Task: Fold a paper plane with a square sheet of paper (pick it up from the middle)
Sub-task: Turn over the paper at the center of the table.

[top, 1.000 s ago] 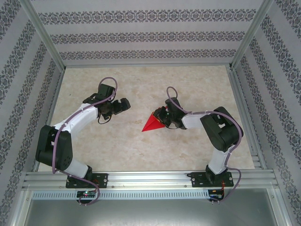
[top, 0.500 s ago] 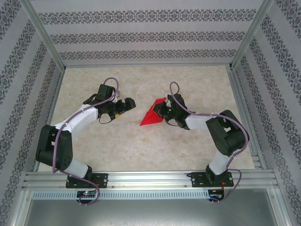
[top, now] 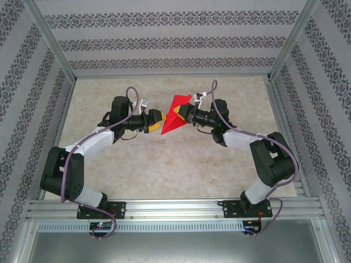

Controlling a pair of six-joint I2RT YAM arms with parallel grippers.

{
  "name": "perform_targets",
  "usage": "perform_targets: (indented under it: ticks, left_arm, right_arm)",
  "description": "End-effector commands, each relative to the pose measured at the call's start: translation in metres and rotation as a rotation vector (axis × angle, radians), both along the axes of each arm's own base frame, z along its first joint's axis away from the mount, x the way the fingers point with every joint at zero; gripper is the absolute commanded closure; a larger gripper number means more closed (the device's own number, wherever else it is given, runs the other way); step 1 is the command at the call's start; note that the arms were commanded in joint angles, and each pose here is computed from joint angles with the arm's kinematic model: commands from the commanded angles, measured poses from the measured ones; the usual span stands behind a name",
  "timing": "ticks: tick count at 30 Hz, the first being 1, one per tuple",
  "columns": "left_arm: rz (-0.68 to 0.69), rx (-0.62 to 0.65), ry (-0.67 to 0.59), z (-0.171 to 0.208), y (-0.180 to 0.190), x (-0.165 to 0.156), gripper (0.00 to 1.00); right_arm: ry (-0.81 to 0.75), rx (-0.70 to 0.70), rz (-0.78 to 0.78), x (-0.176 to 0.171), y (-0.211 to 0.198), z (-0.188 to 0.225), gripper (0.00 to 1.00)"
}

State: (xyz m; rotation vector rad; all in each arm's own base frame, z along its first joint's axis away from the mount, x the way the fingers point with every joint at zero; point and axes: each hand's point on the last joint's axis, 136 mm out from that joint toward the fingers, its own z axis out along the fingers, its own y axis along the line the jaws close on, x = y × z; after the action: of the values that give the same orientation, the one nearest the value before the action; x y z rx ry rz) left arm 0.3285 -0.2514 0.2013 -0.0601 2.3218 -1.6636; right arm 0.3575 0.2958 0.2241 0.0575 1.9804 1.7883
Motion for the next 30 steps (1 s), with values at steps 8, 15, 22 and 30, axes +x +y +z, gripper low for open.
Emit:
perform_targets:
  ticks: [8, 15, 22, 30]
  left_arm:
    - [-0.109, -0.119, -0.103, 0.036, -0.027, -0.008, 0.50]
    - [-0.097, -0.112, -0.094, 0.032, -0.027, -0.006, 0.70]
    - [-0.080, -0.097, -0.095, 0.029, -0.026, -0.001, 0.87]
    - [-0.019, 0.153, -0.066, 0.001, -0.009, 0.004, 0.94]
  right_arm:
    - [-0.020, 0.046, 0.080, -0.007, 0.019, 0.013, 0.92]
    - [-0.015, 0.049, 0.068, -0.004, 0.014, 0.013, 0.91]
    - [-0.010, 0.009, 0.037, -0.003, -0.001, 0.012, 0.79]
    - [0.096, -0.351, -0.212, 0.004, -0.075, -0.037, 0.46]
